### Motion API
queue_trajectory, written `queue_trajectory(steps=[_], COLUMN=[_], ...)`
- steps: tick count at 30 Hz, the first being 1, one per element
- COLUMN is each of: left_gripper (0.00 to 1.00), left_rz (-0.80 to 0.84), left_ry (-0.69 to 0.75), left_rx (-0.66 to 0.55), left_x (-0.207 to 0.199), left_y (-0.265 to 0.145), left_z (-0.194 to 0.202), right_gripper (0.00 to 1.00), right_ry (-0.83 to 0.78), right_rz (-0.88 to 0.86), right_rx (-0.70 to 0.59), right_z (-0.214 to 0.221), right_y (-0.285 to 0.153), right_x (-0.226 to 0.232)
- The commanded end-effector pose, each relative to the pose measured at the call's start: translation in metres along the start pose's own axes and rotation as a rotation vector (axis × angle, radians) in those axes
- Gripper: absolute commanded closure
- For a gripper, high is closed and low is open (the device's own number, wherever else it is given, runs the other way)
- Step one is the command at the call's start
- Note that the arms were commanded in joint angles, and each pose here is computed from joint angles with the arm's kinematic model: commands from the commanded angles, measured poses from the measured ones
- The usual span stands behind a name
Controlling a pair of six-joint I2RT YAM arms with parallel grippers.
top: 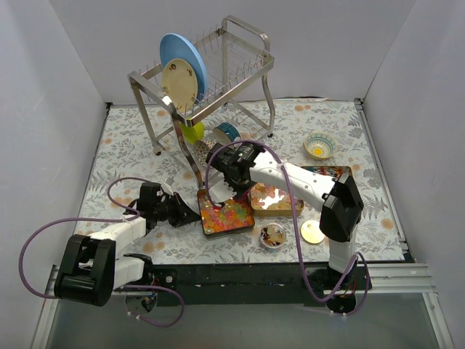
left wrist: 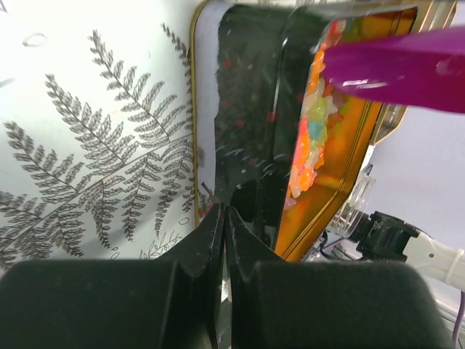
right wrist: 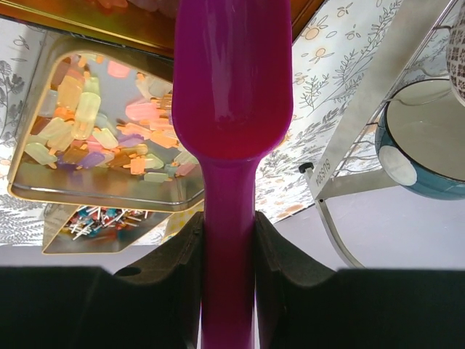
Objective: Pack the candies
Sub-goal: Scoop the fake candies from the storage box.
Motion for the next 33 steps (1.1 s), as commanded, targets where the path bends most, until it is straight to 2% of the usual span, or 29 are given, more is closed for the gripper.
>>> queue_trajectory(steps=[1, 8, 17, 20, 33], left_gripper=[1.00, 1.00, 1.00, 1.00, 1.00], left_rz=[0.011, -0.005, -0.002, -0.004, 0.019], left_ry=[0.000, 0.001, 0.004, 0.011, 0.051], left_rx=[0.038, 0.086, 0.060, 0.057, 0.033], left_x=[0.004, 0.010, 0.008, 0.008, 0.000], left_y=[0.006, 0.013, 0.011, 0.011, 0.007], left_z=[0.010, 0.023, 0.022, 0.022, 0.018], right_gripper=[0.99, 0.99, 0.99, 0.99, 0.99], right_ry=[-0.061, -0.096, -0.127, -0.146, -0.165], right_rz=[-0.014, -0.070, -0.116, -0.124, -0.120], right_rx=[0.035, 0.024, -0.016, 0.007, 0.032], right_z=[0.008, 0.003, -0.009, -0.007, -0.019], right_y=[0.003, 0.016, 0.032, 0.037, 0.040], right_x=[-0.001, 0.005, 0.016, 0.021, 0.002])
Point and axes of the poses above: each gripper's point midway between its finger pads, its own y axis out along the fingers, its own x axis along the line the jaws close on, z = x × y, the point moved 5 cm from there along -y, back along the fingers, and after that the axes turned 13 degrees about -y, right-handed, at the moved point
